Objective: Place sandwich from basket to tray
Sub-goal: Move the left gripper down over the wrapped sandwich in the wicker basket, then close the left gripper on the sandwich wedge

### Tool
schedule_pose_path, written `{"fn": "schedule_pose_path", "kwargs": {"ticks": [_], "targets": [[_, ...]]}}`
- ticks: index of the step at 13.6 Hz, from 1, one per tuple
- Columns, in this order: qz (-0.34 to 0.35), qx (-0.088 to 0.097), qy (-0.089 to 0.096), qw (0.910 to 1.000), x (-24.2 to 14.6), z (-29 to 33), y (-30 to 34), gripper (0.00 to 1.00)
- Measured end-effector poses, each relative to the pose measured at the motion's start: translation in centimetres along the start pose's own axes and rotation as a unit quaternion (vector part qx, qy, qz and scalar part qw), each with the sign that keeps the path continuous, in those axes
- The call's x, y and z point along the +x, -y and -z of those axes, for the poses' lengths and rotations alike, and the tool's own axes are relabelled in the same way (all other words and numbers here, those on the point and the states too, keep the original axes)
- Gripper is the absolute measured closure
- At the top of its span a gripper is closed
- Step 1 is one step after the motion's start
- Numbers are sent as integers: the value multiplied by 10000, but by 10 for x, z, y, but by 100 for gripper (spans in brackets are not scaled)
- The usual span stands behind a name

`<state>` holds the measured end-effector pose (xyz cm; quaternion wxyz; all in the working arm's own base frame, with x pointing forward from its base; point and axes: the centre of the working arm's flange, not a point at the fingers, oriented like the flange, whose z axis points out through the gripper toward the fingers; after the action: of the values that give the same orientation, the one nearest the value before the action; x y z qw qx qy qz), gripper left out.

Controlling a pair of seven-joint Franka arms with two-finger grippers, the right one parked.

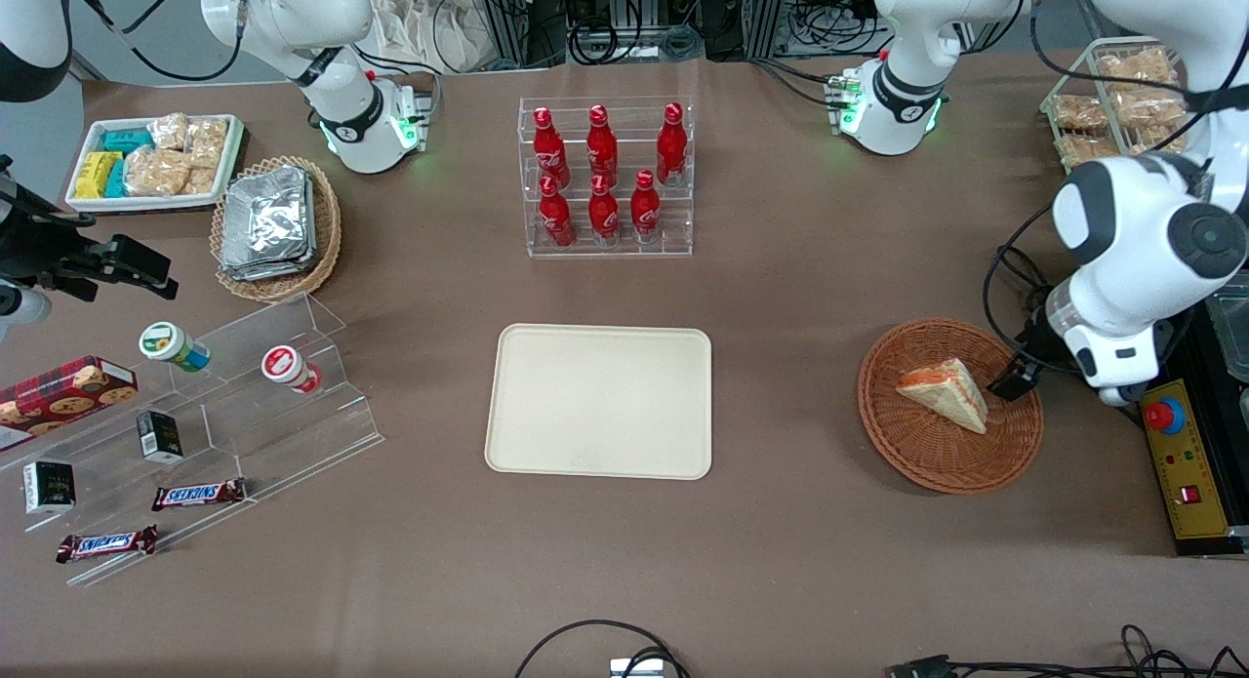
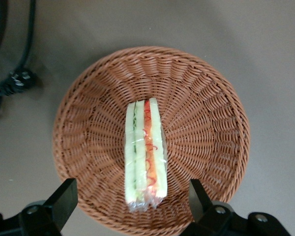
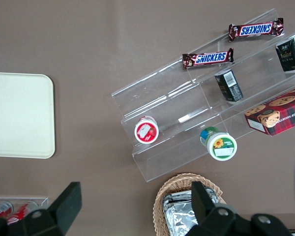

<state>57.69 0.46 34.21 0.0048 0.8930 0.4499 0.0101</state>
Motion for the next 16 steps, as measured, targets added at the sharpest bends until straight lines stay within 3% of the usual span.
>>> {"fn": "schedule_pose_path", "kwargs": {"ticks": [4, 7, 14, 16], "targets": [[305, 38, 176, 9994, -4, -36, -7, 0], [327, -34, 182, 9993, -8, -48, -11, 0], [370, 120, 286, 9988, -25, -82, -7, 0], [370, 158, 309, 9987, -25, -86, -6, 4]]}}
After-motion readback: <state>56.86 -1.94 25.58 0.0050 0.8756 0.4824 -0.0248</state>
